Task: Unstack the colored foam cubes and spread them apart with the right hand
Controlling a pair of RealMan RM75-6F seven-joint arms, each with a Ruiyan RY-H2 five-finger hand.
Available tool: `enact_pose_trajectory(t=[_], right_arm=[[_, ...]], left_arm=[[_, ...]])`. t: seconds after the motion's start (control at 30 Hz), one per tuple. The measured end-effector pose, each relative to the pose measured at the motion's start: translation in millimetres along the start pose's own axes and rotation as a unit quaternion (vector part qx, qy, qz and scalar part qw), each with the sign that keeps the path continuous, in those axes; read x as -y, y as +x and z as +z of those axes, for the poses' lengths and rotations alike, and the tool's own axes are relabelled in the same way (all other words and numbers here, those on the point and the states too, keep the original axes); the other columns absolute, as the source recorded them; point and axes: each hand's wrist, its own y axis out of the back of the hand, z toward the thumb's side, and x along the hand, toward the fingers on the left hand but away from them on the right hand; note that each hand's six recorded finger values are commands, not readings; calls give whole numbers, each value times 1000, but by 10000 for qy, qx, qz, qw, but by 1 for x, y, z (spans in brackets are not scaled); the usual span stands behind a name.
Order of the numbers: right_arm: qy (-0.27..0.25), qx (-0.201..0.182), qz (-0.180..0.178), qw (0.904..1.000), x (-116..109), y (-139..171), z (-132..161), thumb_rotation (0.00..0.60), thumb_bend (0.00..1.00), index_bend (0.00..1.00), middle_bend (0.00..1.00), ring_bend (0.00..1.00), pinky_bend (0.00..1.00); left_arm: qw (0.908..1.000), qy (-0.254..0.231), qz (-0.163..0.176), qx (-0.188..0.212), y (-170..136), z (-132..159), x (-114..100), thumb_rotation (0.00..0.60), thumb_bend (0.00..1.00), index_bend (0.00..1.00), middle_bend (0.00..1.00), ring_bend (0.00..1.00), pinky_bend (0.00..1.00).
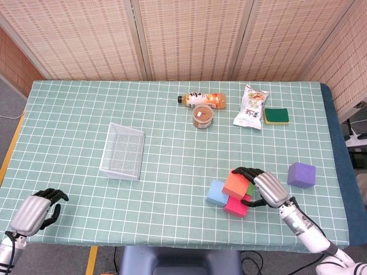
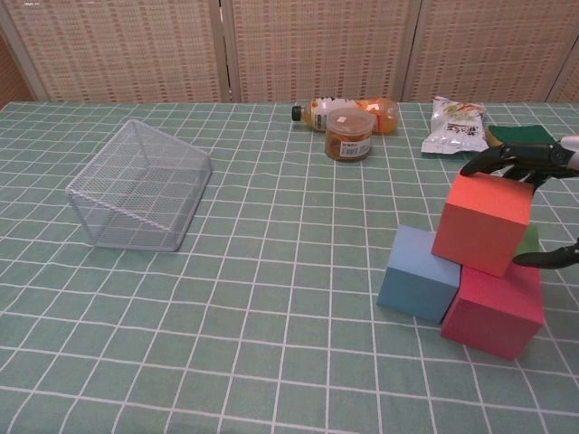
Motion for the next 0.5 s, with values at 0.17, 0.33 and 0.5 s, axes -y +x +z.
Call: enact_pose_trajectory(t=[0.17, 0.33, 0.5], right_arm=[[256, -89, -473, 9985, -10, 2, -1, 600, 89, 651, 569, 582, 701], [682, -11, -1431, 9873, -37, 16, -4, 600, 88, 651, 570, 582, 701], [1116, 714, -2013, 9705, -60, 31, -26, 600, 88, 648, 569, 582, 701]], left_arm=[[10000, 8, -11, -2, 0, 0, 1, 600, 679, 433, 404, 339, 483], [10000, 36, -56, 24, 1, 2, 3, 600, 679, 433, 404, 338, 483], [10000, 30, -39, 20, 1, 2, 2, 600, 679, 433, 404, 338, 483]])
